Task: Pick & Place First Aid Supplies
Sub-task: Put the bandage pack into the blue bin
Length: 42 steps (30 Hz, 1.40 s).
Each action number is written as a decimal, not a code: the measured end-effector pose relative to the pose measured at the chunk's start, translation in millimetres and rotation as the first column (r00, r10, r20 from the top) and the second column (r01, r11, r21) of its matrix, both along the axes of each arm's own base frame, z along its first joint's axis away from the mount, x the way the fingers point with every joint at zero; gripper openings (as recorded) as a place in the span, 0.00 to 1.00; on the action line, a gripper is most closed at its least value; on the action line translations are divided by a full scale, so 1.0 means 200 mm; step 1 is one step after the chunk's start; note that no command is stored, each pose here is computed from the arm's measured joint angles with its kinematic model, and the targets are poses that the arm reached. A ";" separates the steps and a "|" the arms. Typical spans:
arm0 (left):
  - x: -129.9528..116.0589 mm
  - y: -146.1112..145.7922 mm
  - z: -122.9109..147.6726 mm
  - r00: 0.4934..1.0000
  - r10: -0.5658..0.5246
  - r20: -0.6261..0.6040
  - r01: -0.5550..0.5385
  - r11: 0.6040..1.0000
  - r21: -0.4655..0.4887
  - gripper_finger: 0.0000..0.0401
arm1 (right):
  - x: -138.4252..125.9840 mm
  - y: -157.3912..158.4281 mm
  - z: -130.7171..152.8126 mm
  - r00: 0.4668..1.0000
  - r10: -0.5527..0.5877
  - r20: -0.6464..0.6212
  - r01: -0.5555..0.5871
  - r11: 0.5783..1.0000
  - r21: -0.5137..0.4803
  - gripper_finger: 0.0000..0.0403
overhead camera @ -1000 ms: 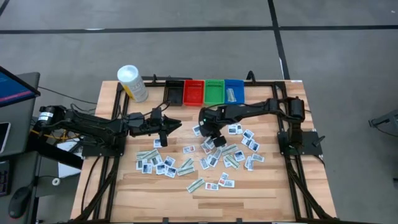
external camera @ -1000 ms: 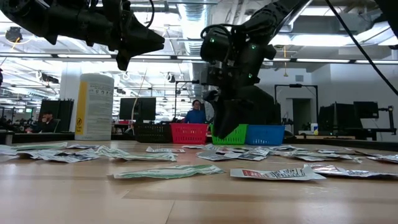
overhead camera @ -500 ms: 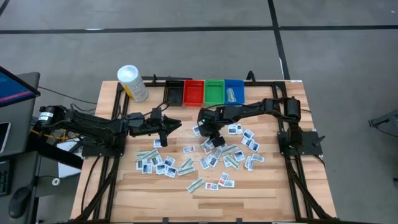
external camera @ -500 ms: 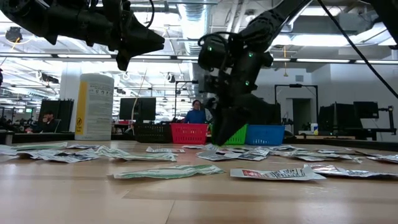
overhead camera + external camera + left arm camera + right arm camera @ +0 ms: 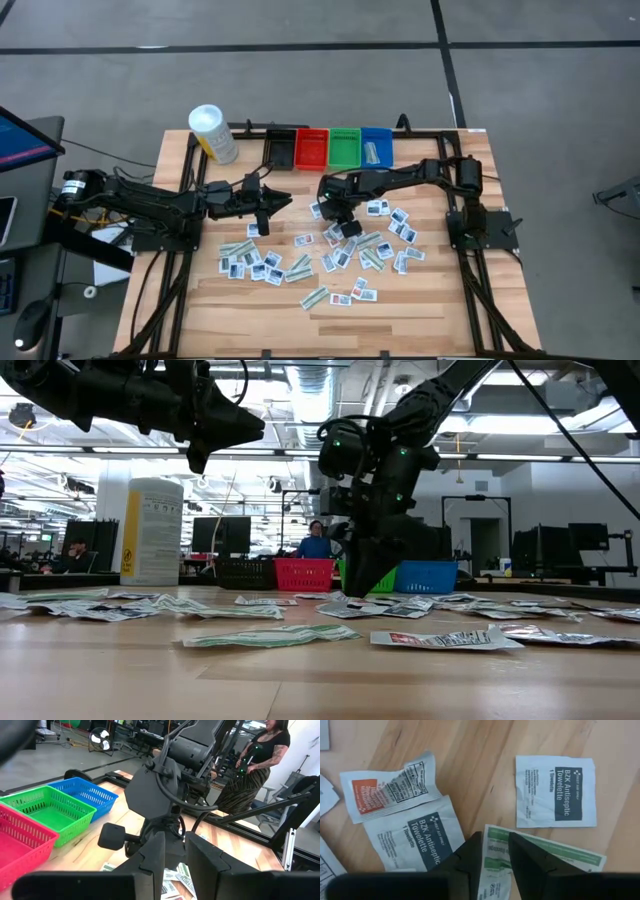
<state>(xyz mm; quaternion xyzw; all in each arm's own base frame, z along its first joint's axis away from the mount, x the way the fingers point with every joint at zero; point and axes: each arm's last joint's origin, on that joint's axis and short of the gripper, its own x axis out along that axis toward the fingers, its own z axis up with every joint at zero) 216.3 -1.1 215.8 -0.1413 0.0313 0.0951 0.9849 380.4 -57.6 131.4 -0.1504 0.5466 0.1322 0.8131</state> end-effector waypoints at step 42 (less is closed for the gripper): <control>0.00 0.00 0.00 1.000 0.000 -0.001 0.000 1.000 0.000 0.19 | -0.09 -0.02 0.28 0.995 -0.078 0.054 0.084 0.990 -0.112 0.00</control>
